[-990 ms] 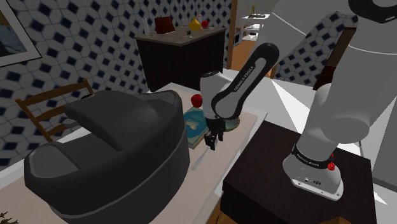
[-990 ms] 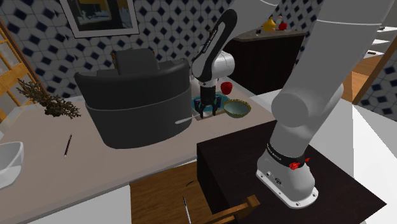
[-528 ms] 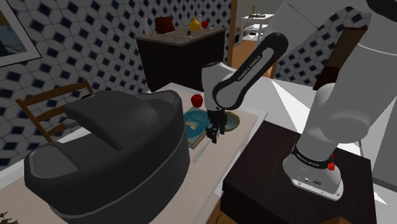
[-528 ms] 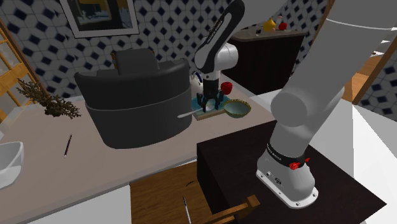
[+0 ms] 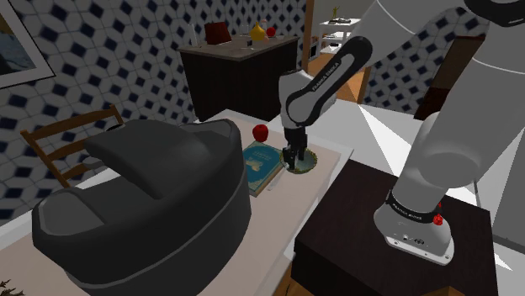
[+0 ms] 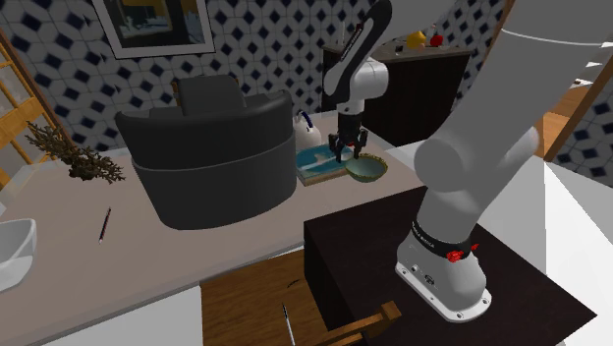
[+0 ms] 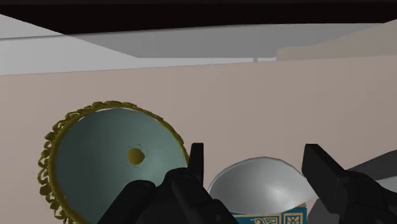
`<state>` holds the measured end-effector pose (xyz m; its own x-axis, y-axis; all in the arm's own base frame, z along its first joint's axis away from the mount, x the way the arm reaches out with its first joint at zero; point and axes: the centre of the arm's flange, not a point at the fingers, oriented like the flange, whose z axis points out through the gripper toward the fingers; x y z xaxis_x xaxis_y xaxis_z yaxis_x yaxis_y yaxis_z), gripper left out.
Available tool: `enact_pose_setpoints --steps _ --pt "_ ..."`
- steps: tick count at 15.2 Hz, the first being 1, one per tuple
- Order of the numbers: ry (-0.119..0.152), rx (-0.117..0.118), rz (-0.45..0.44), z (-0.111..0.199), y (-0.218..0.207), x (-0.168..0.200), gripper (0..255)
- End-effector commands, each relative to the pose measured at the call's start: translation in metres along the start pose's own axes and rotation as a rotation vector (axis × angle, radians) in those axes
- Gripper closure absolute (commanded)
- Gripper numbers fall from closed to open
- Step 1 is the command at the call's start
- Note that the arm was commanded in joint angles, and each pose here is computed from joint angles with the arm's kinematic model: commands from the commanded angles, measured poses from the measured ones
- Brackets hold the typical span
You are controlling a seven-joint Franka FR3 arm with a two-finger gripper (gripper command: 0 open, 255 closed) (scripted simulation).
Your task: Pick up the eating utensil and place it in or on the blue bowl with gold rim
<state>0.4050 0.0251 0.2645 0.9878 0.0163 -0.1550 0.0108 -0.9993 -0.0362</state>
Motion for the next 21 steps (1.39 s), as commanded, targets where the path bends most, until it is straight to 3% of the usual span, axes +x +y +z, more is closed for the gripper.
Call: enact_pose_setpoints --steps 1,15,21 --pt "0.000 0.000 -0.002 0.000 0.026 0.005 255" --pt "0.000 0.000 -0.002 -0.017 0.203 0.042 255" --pt "0.000 0.000 -0.002 0.014 0.204 0.047 255"
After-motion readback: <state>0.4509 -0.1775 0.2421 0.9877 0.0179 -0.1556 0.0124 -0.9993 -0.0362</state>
